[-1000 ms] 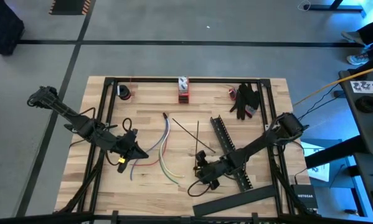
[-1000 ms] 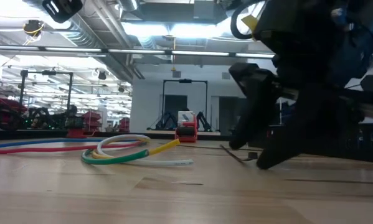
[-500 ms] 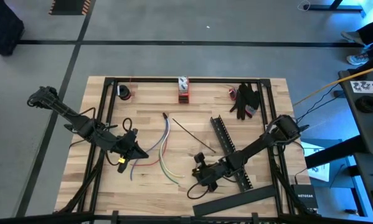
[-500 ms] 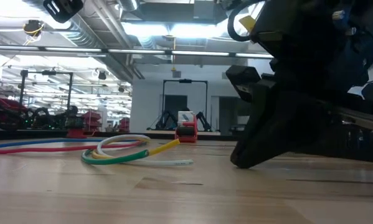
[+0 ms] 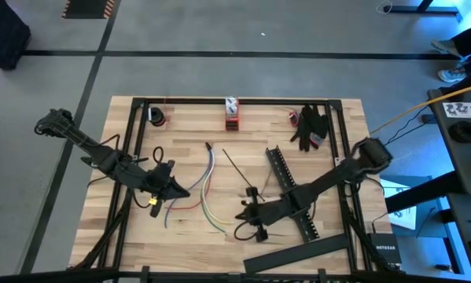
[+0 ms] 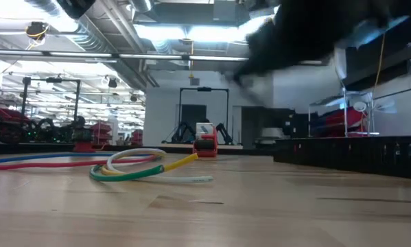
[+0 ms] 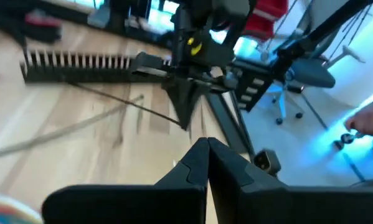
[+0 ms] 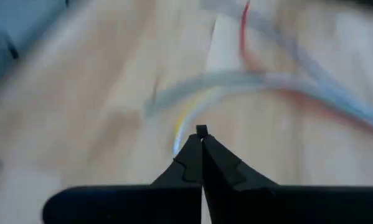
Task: Ziptie cables
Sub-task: Wrap the black zip tie on the cable
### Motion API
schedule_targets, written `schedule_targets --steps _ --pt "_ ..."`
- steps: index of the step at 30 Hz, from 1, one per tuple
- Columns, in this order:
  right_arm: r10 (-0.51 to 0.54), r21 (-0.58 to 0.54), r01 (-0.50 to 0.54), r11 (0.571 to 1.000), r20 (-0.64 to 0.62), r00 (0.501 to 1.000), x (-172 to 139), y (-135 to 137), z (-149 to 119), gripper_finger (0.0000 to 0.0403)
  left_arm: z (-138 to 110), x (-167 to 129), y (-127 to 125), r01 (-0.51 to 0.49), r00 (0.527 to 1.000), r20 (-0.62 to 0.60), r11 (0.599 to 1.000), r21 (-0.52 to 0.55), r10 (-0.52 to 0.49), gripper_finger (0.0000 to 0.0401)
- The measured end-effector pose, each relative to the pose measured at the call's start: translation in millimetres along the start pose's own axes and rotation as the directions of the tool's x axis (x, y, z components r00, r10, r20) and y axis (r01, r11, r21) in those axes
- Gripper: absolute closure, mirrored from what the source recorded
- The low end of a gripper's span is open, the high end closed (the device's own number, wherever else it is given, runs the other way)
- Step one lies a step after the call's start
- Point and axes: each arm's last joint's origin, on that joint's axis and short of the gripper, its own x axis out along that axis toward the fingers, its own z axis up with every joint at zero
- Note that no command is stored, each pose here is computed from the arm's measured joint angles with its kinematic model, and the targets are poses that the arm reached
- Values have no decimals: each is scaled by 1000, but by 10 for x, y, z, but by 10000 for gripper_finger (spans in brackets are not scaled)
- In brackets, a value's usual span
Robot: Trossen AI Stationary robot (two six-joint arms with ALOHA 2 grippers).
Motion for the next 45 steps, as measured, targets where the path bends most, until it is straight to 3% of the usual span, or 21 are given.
schedule_targets --steps 4,11,16,19,24,27,29,30,34,39,42,45 --pt "-1 166 -19 986 122 993 -249 -127 426 403 60 -9 -10 -20 997 70 998 57 16 400" --pt "-87 425 -79 902 357 930 -717 -524 1124 403 125 -18 2 -134 980 168 982 135 111 400" --pt "-147 477 -96 873 446 883 -956 -770 1475 403 175 -1 27 -151 971 204 979 137 122 400" --pt "-165 488 -85 869 446 880 -1024 -885 1586 403 184 32 76 -183 967 202 973 140 153 394" --pt "-178 529 -105 842 456 872 -1124 -1091 1721 403 189 159 104 -193 970 195 948 253 146 348" --pt "-184 573 -122 811 447 876 -1176 -1221 1771 403 228 274 53 -203 972 195 894 399 134 310" --pt "-202 621 -134 773 440 875 -1211 -1316 1796 403 270 349 -23 -209 974 188 811 547 124 287" --pt "-207 645 -143 750 436 876 -1217 -1362 1794 403 288 398 -62 -213 975 183 748 628 124 279" --pt "-215 734 -191 652 420 882 -1213 -1522 1760 403 330 634 -192 -241 967 175 438 866 186 262" --pt "-209 806 -242 540 407 889 -1216 -1655 1727 403 352 954 -230 -231 923 203 49 972 328 261" --pt "-201 829 -263 494 404 893 -1214 -1673 1719 403 334 1124 -194 -204 906 228 -104 973 357 261" --pt "-193 843 -271 464 395 898 -1212 -1685 1707 403 355 1255 -178 -225 891 285 -202 953 353 261"
